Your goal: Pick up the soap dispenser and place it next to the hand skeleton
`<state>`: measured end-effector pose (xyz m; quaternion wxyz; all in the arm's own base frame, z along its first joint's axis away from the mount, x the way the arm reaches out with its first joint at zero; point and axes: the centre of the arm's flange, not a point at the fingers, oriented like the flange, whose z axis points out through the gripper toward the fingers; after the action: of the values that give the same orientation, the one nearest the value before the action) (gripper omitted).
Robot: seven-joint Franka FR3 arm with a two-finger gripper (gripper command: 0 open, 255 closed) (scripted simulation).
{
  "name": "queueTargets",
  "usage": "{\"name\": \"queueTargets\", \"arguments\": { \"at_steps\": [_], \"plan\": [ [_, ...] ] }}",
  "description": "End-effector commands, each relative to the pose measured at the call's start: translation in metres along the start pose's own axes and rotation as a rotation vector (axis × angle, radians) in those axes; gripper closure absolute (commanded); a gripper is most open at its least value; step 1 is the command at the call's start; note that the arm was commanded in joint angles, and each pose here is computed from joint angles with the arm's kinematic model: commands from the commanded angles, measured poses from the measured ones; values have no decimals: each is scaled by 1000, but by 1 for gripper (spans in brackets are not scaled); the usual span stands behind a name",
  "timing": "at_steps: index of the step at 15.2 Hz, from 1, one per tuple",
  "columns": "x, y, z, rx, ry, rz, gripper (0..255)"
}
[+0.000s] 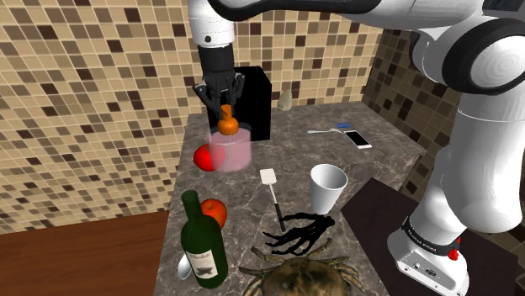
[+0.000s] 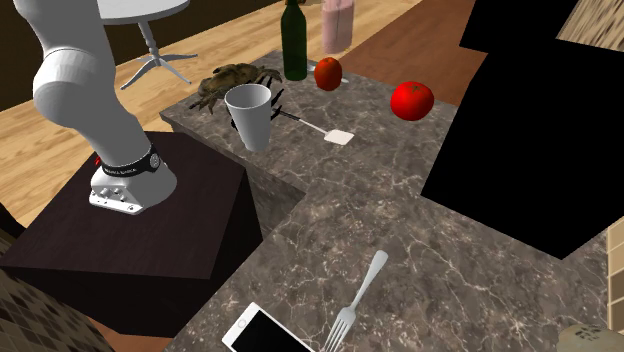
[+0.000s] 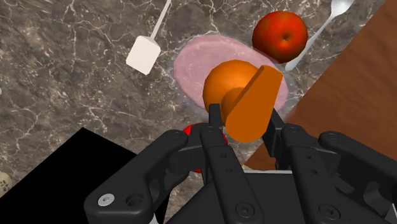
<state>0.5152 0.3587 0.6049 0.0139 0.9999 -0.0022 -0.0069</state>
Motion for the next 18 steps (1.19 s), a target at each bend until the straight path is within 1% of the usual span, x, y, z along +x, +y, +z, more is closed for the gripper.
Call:
{"name": "queueTargets", "arguments": {
  "at_steps": [1,18],
  "plan": [
    [0,2,12,1,1,0,255],
    [1,-1,101,1,1,0,255]
  ]
}}
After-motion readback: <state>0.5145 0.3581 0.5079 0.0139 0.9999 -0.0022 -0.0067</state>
